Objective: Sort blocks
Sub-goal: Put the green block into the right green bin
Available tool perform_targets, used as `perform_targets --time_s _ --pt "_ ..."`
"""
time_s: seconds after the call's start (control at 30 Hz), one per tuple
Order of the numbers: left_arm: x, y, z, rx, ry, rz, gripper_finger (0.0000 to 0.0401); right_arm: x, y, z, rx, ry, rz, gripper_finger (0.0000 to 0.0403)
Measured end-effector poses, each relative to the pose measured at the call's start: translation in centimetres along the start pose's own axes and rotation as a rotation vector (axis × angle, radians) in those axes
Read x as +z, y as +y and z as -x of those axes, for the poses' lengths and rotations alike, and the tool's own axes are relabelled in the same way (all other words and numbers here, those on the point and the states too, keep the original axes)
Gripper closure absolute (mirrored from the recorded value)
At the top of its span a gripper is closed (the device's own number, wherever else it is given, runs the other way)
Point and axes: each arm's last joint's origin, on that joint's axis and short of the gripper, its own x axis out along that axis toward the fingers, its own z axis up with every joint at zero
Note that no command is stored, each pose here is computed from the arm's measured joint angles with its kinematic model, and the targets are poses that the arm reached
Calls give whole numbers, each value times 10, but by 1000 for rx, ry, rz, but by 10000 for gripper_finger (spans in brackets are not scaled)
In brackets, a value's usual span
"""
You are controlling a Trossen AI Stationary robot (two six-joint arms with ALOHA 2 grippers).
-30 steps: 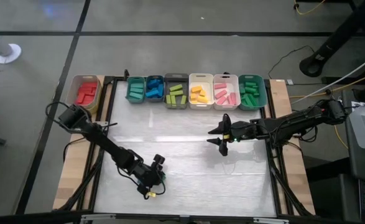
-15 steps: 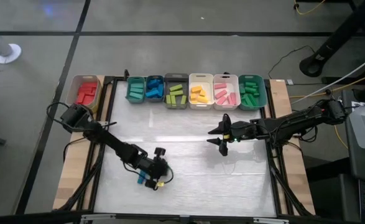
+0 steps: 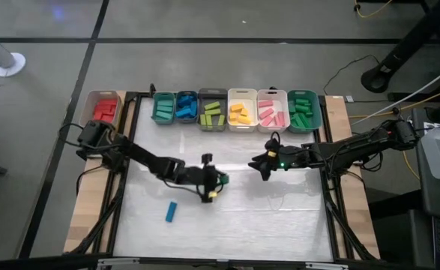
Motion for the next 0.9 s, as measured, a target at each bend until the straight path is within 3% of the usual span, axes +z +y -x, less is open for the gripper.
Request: perform_targets --time_s 0.17,0.27,0.47,0.7,0.9 --pt "17 20 -5 64 -159 -3 278 3 3 0 38 -28 -166 210" --pt "23 27 -6 88 -222 -1 276 7 8 1 85 -60 -204 210" --pt "26 32 -6 104 -241 -8 278 14 16 2 178 -129 -230 210" --pt "26 31 -6 102 -247 -6 276 14 16 0 166 -150 -240 210" --pt "28 32 -6 103 -262 0 275 6 15 -21 181 -120 -291 210"
